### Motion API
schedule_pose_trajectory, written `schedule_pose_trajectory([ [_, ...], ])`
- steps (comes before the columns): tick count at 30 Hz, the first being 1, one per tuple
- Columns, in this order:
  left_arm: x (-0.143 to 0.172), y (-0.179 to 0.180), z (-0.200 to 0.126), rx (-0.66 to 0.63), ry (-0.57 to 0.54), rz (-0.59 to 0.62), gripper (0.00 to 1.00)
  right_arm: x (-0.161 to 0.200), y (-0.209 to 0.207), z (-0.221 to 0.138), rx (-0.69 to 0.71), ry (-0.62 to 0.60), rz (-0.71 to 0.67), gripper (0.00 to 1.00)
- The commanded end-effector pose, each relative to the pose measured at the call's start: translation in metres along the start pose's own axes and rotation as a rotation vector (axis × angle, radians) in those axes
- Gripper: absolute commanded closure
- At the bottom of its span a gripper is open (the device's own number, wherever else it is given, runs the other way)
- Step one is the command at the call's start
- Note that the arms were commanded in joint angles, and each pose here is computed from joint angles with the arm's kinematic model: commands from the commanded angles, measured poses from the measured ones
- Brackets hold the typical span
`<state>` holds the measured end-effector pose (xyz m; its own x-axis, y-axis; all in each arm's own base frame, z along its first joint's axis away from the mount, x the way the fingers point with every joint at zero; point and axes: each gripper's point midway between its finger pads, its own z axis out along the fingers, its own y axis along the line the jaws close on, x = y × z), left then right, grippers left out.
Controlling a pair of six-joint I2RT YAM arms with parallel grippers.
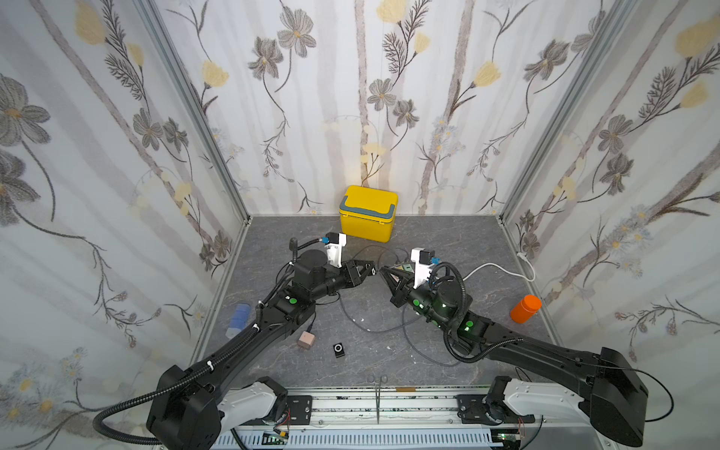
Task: Charge mp3
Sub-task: Insert the charging cable into the MP3 player.
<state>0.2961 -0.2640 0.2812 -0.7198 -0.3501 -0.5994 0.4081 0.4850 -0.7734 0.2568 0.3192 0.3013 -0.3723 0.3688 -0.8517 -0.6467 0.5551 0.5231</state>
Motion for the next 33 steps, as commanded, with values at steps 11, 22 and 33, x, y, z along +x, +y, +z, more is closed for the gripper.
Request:
schedule_pose_trajectory([
  [11,-0.004,-0.006,-0.003,0.027,-0.024,0.001,0.87,-0.005,0.009,0.006,-0.042,-0.021,0.021,1.00],
  [22,-0.003,-0.009,-0.005,0.033,-0.020,0.007,0.87,0.011,-0.001,0.009,-0.018,0.009,0.053,1.00],
  [33,-0.001,-0.011,-0.004,0.033,-0.016,0.006,0.87,0.018,-0.006,0.012,0.003,0.012,0.073,1.00],
])
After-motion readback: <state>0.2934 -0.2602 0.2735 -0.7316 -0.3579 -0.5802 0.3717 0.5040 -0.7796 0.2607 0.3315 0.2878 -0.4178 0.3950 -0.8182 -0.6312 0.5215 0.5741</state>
